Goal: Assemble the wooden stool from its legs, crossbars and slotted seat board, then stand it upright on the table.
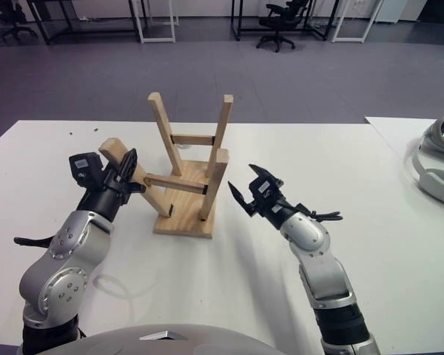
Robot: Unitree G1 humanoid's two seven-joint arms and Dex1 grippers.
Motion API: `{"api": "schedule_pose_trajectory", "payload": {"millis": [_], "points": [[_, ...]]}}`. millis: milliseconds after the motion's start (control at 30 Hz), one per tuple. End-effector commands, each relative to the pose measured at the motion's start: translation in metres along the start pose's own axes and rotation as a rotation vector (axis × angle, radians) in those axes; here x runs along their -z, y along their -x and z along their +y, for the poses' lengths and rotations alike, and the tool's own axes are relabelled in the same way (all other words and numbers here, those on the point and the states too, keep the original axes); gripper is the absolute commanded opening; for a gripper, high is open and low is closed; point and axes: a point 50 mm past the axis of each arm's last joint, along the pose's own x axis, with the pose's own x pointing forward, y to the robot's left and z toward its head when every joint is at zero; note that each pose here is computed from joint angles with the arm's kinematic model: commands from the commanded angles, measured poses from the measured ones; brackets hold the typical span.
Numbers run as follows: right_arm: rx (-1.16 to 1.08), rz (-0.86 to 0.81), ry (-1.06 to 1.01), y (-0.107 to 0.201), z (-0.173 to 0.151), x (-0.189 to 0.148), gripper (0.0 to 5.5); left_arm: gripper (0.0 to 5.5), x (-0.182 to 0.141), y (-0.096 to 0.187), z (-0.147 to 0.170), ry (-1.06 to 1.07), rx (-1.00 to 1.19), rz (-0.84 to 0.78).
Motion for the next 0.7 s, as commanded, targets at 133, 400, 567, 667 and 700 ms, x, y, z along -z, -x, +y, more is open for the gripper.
{"api": "schedule_pose_trajectory", "payload": {"millis": [133, 400, 567, 667, 700], "points": [[-0.04, 0.024, 0.004, 0.0, 0.008, 0.002, 3.48, 1.02, 0.033, -0.002, -0.011, -0.176, 0.118, 0.23], [-0.031, 0.047, -0.008, -0.003, 0.009, 0.006, 3.48, 2.64, 0.034, -0.004, -0.001, -0.28, 0.169, 0.245], [0.019, 0.002, -0.059, -0.002, 0.002, -0.002, 3.48, 3.29, 0.009, -0.009, -0.018, -0.112, 0.272, 0.066], [0.111, -0.082, -0.168, 0.002, -0.012, -0.016, 3.48, 3.88, -0.004, -0.002, -0.031, 0.066, 0.377, -0.004], [0.149, -0.102, -0.19, 0.004, -0.019, -0.019, 3.48, 3.88, -0.007, 0.002, -0.033, 0.119, 0.416, -0.014]]}}
